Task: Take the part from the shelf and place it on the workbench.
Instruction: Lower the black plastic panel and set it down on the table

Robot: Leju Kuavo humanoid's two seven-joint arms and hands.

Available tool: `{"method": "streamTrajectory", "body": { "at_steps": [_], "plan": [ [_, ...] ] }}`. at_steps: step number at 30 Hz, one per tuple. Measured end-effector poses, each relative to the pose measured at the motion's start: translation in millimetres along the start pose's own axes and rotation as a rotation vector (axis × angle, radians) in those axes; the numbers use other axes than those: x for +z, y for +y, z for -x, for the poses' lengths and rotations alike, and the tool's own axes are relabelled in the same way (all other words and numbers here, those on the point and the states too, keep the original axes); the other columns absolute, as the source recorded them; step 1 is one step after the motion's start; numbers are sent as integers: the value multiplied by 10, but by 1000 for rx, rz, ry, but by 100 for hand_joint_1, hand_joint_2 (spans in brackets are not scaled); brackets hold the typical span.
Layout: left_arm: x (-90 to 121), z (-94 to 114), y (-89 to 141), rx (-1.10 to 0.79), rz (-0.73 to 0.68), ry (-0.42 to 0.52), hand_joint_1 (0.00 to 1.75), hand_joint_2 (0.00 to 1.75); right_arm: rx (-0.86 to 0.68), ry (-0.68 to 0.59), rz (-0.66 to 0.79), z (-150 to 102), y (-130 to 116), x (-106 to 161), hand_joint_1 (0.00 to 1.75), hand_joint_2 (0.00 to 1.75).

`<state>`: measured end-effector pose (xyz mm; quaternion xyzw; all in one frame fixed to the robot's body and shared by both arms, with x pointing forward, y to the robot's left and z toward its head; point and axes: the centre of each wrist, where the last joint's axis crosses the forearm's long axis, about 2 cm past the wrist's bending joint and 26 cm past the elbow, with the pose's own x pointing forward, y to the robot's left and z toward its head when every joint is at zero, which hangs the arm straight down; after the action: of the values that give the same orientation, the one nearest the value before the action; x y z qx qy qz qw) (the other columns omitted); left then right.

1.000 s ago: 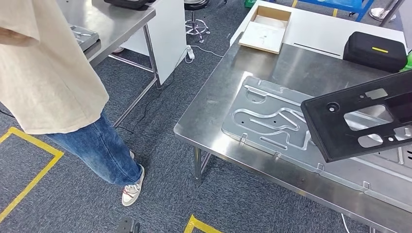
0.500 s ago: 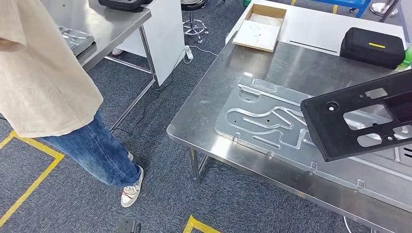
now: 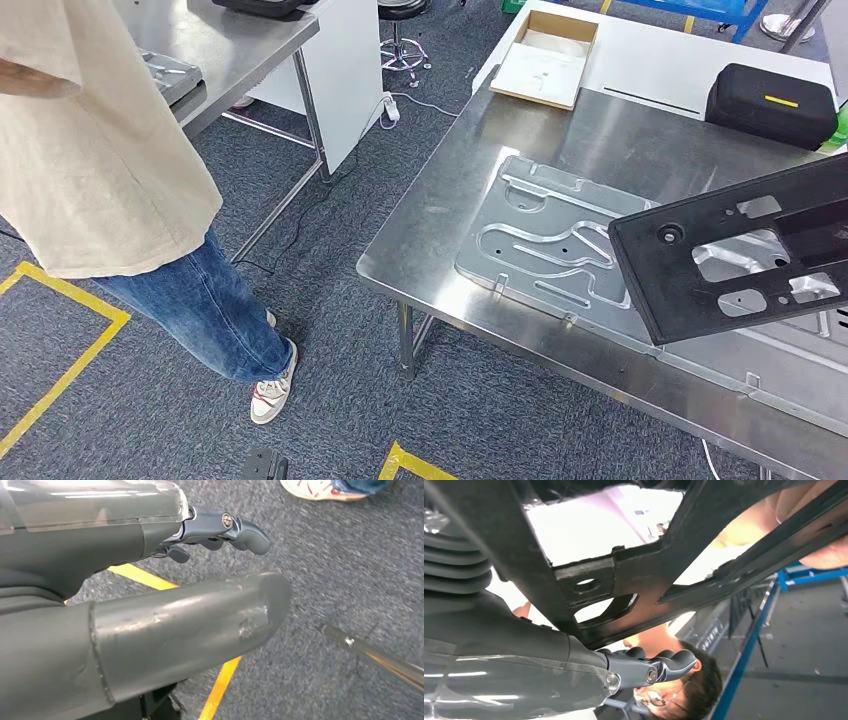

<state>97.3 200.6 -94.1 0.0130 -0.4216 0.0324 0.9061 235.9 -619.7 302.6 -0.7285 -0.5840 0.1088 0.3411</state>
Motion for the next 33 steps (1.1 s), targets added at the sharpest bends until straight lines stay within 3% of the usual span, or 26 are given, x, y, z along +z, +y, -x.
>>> {"method": "streamTrajectory", "body": {
  "at_steps": [5,9,12,16,33],
  "plan": [
    [-4,-5,0,0,0,-1,0,0,-6,-12,19,-36,0,59,0,0],
    [-2,-3,-1,1,0,0,0,0,-7,-23,28,-58,-18,52,0,175],
    [13,17,2,0,-1,5,0,0,-10,-20,30,-61,-15,61,0,175],
    [8,11,3,0,0,4,0,175,-12,-19,31,-65,-14,66,0,175],
    [8,9,-12,16,26,4,0,175,-23,-18,54,-99,-20,17,0,175]
  ]
}}
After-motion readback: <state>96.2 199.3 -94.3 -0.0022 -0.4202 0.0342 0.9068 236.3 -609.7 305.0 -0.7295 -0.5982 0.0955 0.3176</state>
